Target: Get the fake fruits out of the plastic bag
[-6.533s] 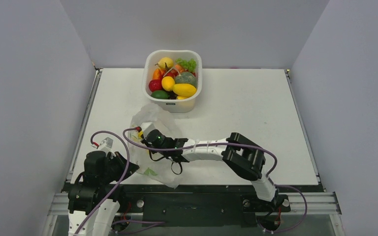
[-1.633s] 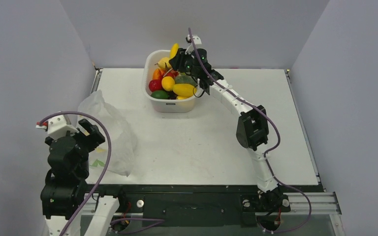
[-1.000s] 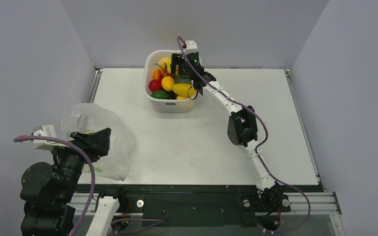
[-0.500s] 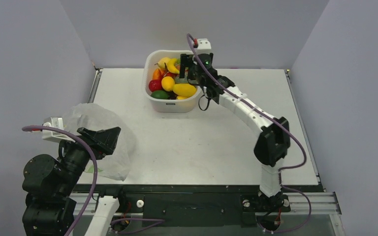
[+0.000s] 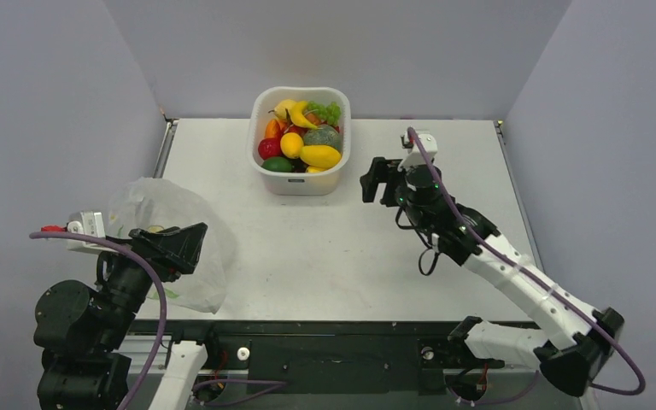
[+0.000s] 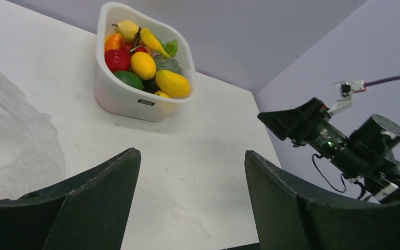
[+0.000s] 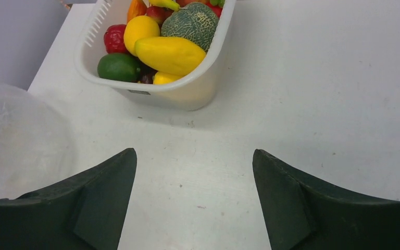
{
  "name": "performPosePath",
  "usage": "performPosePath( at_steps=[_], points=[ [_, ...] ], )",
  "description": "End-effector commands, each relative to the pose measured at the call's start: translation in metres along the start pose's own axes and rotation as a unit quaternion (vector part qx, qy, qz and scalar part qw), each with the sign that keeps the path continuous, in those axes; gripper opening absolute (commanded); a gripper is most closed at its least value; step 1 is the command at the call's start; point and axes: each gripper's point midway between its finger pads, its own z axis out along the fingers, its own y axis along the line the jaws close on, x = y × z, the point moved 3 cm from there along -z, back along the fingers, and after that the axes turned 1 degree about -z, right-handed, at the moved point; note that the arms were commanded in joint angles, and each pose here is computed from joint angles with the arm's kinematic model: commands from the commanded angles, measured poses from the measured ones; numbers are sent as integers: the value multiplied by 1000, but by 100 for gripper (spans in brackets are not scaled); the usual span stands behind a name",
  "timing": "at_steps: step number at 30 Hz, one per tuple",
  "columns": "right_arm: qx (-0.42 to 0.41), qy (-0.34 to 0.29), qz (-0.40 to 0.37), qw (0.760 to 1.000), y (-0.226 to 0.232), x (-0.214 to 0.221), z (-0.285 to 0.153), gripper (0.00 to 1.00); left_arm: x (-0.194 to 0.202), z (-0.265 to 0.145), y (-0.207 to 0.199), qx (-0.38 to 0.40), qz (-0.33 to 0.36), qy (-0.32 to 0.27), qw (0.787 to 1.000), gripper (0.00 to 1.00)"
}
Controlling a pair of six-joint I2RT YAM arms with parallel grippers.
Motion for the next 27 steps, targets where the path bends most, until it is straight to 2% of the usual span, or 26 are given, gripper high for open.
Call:
performPosePath(
  at_steps=[1, 12, 21, 27],
  points=[
    [2, -44, -11, 999, -19, -16, -58, 78, -16, -3, -7, 13, 23, -38, 999, 71],
    [61, -159, 24, 985, -80, -46, -159, 79, -21, -12, -16, 31, 25, -52, 998, 72],
    [93, -199, 89, 972, -108, -38, -191, 80, -29, -24, -17, 43, 31, -99, 994, 72],
    [96, -210, 104, 967, -115, -38, -201, 82, -36, -32, -16, 39, 31, -136, 989, 72]
  ],
)
